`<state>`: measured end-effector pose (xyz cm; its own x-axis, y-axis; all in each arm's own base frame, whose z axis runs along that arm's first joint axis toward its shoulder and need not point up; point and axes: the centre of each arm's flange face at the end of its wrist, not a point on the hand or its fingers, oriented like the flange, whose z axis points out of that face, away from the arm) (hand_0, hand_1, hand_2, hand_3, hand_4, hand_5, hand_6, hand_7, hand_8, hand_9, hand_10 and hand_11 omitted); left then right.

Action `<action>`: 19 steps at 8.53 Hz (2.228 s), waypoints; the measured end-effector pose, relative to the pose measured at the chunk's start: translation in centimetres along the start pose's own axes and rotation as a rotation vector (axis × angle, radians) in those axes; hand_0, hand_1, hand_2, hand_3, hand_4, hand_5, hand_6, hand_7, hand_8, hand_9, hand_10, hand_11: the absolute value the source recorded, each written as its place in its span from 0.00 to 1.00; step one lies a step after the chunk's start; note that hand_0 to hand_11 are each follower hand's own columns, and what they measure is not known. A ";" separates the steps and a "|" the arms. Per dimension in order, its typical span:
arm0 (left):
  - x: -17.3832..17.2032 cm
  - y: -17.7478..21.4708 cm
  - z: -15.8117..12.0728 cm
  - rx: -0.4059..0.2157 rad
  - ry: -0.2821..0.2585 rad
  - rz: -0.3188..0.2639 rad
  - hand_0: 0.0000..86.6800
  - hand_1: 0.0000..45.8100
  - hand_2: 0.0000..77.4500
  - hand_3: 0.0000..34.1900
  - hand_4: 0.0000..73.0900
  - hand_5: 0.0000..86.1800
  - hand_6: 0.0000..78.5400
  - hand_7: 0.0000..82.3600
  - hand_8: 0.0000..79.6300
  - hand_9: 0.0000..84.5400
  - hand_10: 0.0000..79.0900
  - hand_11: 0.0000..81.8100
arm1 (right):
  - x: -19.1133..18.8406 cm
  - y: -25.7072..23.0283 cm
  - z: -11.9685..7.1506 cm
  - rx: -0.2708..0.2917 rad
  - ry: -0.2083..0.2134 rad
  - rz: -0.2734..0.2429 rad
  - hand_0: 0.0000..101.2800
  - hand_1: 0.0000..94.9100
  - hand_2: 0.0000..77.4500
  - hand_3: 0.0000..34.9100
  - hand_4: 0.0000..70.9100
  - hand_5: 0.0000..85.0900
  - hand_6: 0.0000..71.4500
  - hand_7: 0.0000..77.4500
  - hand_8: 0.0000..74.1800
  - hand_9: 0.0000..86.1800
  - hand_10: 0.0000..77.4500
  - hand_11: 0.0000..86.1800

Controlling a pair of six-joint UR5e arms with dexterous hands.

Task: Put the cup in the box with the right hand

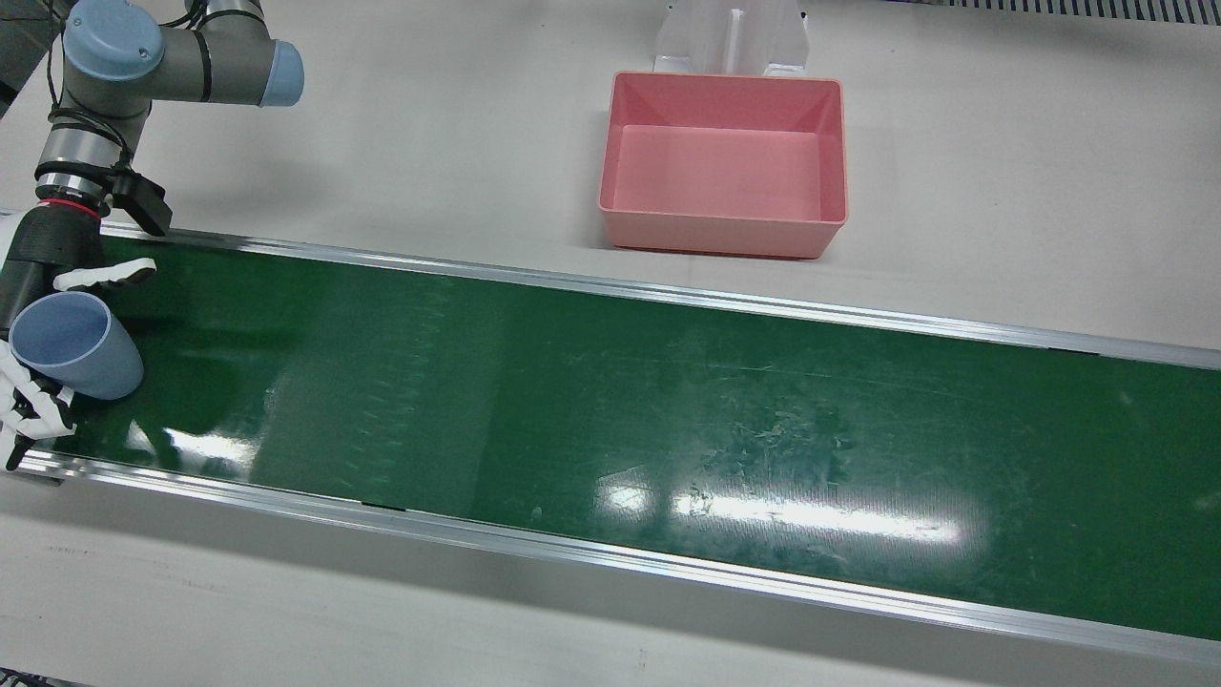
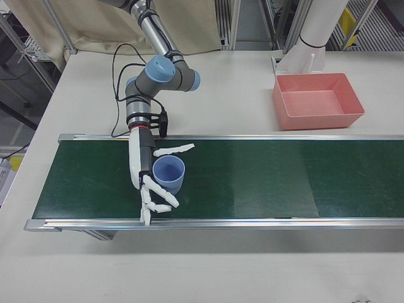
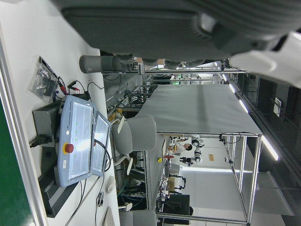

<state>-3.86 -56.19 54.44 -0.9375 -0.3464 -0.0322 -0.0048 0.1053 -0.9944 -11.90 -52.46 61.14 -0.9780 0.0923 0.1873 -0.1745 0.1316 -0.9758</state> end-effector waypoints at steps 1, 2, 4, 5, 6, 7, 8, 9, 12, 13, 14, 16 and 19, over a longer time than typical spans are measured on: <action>0.0 0.0 0.0 0.000 0.000 0.000 0.00 0.01 0.02 0.00 0.01 0.00 0.00 0.00 0.00 0.00 0.00 0.00 | -0.1 0.0 0.0 0.004 -0.011 0.000 0.50 0.06 0.01 0.00 0.23 0.04 0.13 0.61 0.01 0.09 0.00 0.01; 0.0 0.0 0.0 0.000 0.000 0.000 0.00 0.01 0.02 0.00 0.01 0.01 0.00 0.00 0.00 0.00 0.00 0.00 | -0.2 0.0 0.0 0.006 -0.016 -0.001 0.50 0.17 0.03 0.00 0.23 0.07 0.30 0.73 0.15 0.20 0.00 0.01; 0.0 0.0 0.0 0.000 0.000 0.000 0.00 0.01 0.02 0.00 0.01 0.01 0.00 0.00 0.00 0.00 0.00 0.00 | -0.1 0.0 0.0 0.007 -0.018 0.000 0.59 0.17 0.25 0.00 0.41 0.23 0.43 0.83 0.49 0.46 0.28 0.20; 0.0 0.0 0.0 0.000 0.000 0.000 0.00 0.01 0.02 0.00 0.01 0.01 0.00 0.00 0.00 0.00 0.00 0.00 | -0.1 0.4 0.2 0.001 -0.020 0.008 0.70 0.15 0.35 0.00 0.43 0.25 0.44 0.85 0.60 0.56 0.42 0.34; 0.0 0.0 0.0 0.000 0.000 0.000 0.00 0.01 0.02 0.00 0.01 0.01 0.00 0.00 0.00 0.00 0.00 0.00 | -0.3 1.5 0.8 -0.018 -0.029 0.022 0.79 0.15 0.35 0.00 0.45 0.27 0.45 0.85 0.62 0.57 0.56 0.46; 0.0 0.0 0.0 0.000 0.000 0.000 0.00 0.01 0.02 0.00 0.01 0.01 0.00 0.00 0.00 0.00 0.00 0.00 | -0.6 3.3 1.4 -0.050 -0.040 0.038 0.79 0.15 0.35 0.00 0.45 0.30 0.47 0.88 0.65 0.58 0.60 0.49; 0.0 0.0 0.0 0.000 0.000 0.000 0.00 0.01 0.02 0.00 0.01 0.01 0.00 0.00 0.00 0.00 0.00 0.00 | -0.9 5.8 2.5 -0.097 -0.049 0.059 0.79 0.15 0.35 0.00 0.46 0.31 0.47 0.89 0.65 0.59 0.61 0.51; 0.0 0.0 0.0 0.000 0.000 0.000 0.00 0.01 0.02 0.00 0.01 0.00 0.00 0.00 0.00 0.00 0.00 0.00 | -0.7 8.9 4.0 -0.155 -0.039 0.081 0.73 0.06 0.56 0.00 0.46 0.31 0.47 0.89 0.67 0.59 0.62 0.53; 0.0 0.0 0.0 -0.001 0.000 0.000 0.00 0.01 0.02 0.00 0.01 0.00 0.00 0.00 0.00 0.00 0.00 0.00 | -0.8 17.3 6.6 -0.298 0.096 0.072 0.77 0.06 0.56 0.00 0.45 0.31 0.47 0.89 0.68 0.59 0.63 0.53; 0.0 0.1 0.0 -0.001 0.000 0.000 0.00 0.01 0.02 0.00 0.01 0.01 0.00 0.00 0.00 0.00 0.00 0.00 | -0.9 20.6 5.9 -0.353 0.133 0.052 0.77 0.06 0.56 0.00 0.45 0.33 0.47 0.89 0.69 0.59 0.65 0.54; 0.0 0.1 0.1 -0.001 0.000 0.000 0.00 0.01 0.02 0.00 0.01 0.01 0.00 0.00 0.00 0.00 0.00 0.00 | -0.7 24.1 4.4 -0.397 0.175 0.030 0.77 0.06 0.56 0.00 0.45 0.33 0.47 0.89 0.69 0.59 0.65 0.54; 0.0 0.0 0.0 -0.001 0.000 0.000 0.00 0.01 0.02 0.00 0.01 0.01 0.00 0.00 0.00 0.00 0.00 0.00 | 1.5 29.5 0.8 -0.490 0.297 -0.027 0.79 0.06 0.56 0.00 0.45 0.33 0.50 0.88 0.70 0.60 0.66 0.54; 0.0 0.0 0.0 0.000 0.000 0.000 0.00 0.01 0.02 0.00 0.01 0.00 0.00 0.00 0.00 0.00 0.00 0.00 | 13.9 35.6 -5.3 -0.620 0.534 0.019 0.79 0.03 0.60 0.00 0.45 0.34 0.51 0.89 0.70 0.60 0.67 0.54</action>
<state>-3.86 -56.19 54.43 -0.9375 -0.3464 -0.0322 -0.0048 0.1055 -0.9944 -31.08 -41.22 29.57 -0.7665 0.5370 0.3523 0.0896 0.6326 -0.7693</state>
